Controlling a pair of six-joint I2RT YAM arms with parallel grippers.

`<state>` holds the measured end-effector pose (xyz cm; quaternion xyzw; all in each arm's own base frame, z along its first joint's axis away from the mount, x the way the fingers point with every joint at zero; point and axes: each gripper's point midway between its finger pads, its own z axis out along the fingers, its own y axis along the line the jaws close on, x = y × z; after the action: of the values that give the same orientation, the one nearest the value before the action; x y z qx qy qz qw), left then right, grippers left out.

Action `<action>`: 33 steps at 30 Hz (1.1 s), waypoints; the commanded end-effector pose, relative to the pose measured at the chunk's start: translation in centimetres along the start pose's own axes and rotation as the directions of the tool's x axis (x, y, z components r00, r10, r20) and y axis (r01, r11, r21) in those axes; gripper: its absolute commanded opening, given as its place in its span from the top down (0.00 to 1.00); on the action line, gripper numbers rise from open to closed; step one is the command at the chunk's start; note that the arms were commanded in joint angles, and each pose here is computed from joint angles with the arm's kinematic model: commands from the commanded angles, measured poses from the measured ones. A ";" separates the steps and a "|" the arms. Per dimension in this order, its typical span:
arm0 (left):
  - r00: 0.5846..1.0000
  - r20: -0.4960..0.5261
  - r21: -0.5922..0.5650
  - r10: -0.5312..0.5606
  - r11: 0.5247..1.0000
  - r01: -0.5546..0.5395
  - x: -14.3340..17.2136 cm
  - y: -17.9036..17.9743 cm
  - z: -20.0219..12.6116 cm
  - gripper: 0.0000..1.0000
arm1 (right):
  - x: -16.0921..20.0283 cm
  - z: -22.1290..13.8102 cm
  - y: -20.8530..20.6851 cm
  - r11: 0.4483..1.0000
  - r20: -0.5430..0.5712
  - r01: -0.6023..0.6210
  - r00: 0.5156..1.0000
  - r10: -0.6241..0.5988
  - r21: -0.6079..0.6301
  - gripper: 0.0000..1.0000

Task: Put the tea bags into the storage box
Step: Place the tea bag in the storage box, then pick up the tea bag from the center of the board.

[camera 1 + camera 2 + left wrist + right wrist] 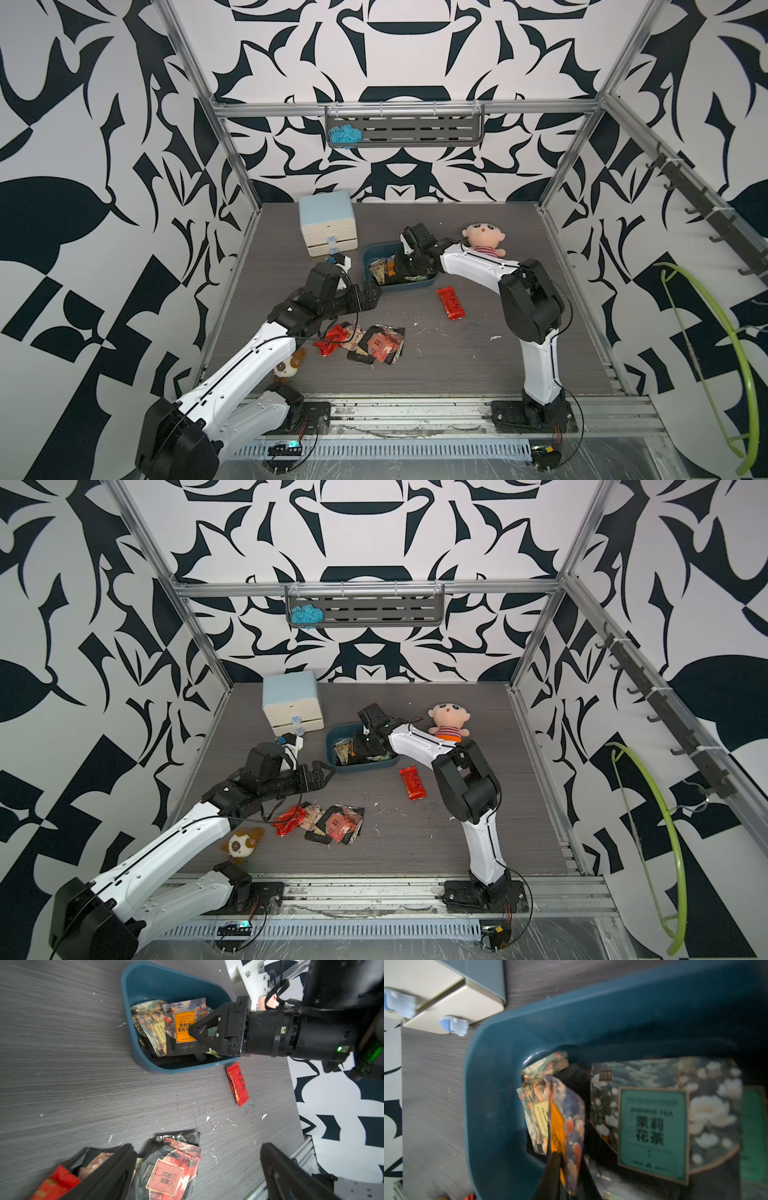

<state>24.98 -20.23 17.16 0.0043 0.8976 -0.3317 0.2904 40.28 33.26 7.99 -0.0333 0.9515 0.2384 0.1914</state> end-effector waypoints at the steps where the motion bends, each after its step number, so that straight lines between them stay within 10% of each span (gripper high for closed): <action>1: 0.999 -0.025 0.088 0.031 0.996 -0.029 0.4 -1.4 0.2 0.00 | -1.7 -3.9 1.0 0.998 0.071 0.066 0.995 -0.067 0.022 0.67; 13: 0.946 -0.324 0.101 -0.013 0.994 0.049 3.7 -2.3 2.5 0.21 | 6.1 -10.1 0.3 0.998 0.094 0.001 0.996 0.005 -0.063 0.62; 27: 0.852 -0.518 -0.007 -0.077 0.996 0.086 6.8 -0.9 4.6 0.26 | 18.1 -7.0 3.7 0.979 -0.009 -0.117 0.993 0.118 -0.169 0.64; 33: 0.841 -0.537 0.006 -0.066 0.997 0.083 7.2 -1.2 5.0 0.56 | 20.0 -5.9 4.7 0.957 0.010 -0.210 0.976 0.216 -0.200 0.73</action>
<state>21.85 -25.23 11.13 0.0599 0.9377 -0.3405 0.0336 18.05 34.15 6.02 -0.0001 0.9363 0.3170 0.1509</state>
